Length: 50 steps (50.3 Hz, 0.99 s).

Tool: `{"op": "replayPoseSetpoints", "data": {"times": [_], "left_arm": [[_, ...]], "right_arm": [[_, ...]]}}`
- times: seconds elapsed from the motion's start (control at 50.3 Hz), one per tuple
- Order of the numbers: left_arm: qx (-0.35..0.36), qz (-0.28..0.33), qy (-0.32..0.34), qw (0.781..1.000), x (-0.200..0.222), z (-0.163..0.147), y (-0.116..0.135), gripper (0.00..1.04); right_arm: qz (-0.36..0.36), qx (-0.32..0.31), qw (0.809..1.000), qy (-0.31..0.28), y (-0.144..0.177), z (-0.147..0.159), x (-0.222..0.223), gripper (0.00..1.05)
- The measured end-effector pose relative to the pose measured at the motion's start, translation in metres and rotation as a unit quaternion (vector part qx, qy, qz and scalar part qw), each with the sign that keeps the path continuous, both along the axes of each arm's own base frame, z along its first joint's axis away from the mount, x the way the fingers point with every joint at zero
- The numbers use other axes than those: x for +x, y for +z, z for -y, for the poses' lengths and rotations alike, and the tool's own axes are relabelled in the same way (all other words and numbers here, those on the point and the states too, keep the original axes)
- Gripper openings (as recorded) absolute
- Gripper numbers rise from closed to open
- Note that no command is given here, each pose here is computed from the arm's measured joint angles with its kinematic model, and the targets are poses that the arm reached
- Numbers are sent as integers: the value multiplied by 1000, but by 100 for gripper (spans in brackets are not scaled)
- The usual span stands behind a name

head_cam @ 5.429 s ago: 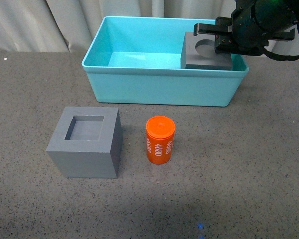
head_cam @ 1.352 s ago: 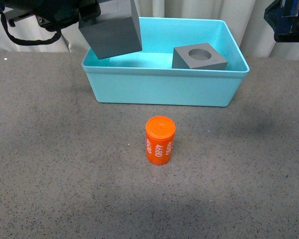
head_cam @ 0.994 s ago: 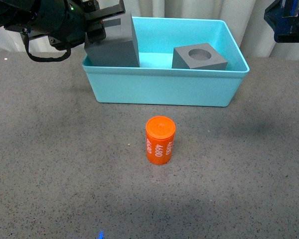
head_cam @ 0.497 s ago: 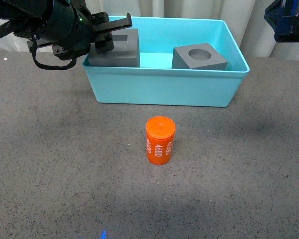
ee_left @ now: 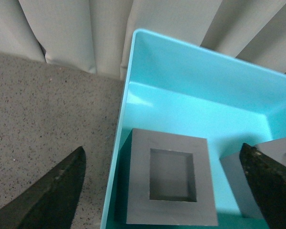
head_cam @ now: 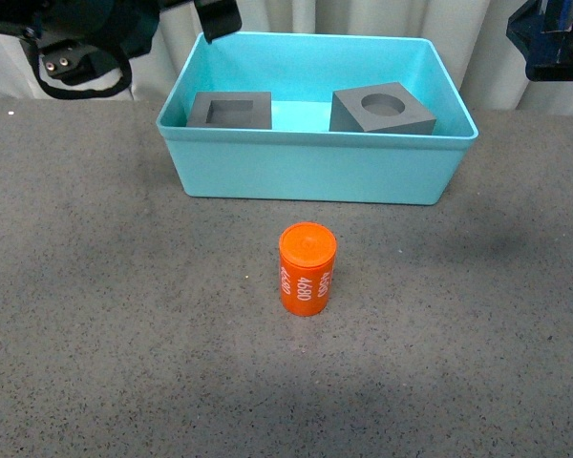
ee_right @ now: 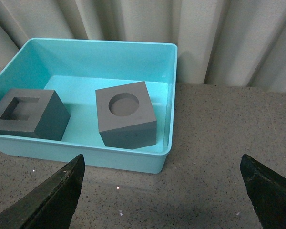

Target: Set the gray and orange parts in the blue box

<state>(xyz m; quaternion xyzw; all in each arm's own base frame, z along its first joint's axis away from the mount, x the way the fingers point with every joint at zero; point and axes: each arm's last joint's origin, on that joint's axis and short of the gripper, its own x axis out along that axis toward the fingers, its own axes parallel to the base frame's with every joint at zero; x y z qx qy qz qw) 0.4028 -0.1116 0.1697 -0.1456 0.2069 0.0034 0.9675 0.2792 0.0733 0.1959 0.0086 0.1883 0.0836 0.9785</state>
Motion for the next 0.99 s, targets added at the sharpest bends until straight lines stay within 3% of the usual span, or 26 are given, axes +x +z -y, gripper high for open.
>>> {"op": "replayPoseSetpoints", "data": {"times": [0.06,0.338,0.676,0.994], "left_arm": [[-4,16,1,1000,-6,-2,7,100],[20,99,24,995,-61,-19,28,98],[31,78,29,996,-174,-58,8,98],[32,70,65,995,-218,-81,0,98]], "right_arm": [[0,0,1000,0,0,0,0,95],[0,0,1000,0,0,0,0,95],[0,0,1000,0,0,0,0,95],[0,0,1000,0,0,0,0,95]]}}
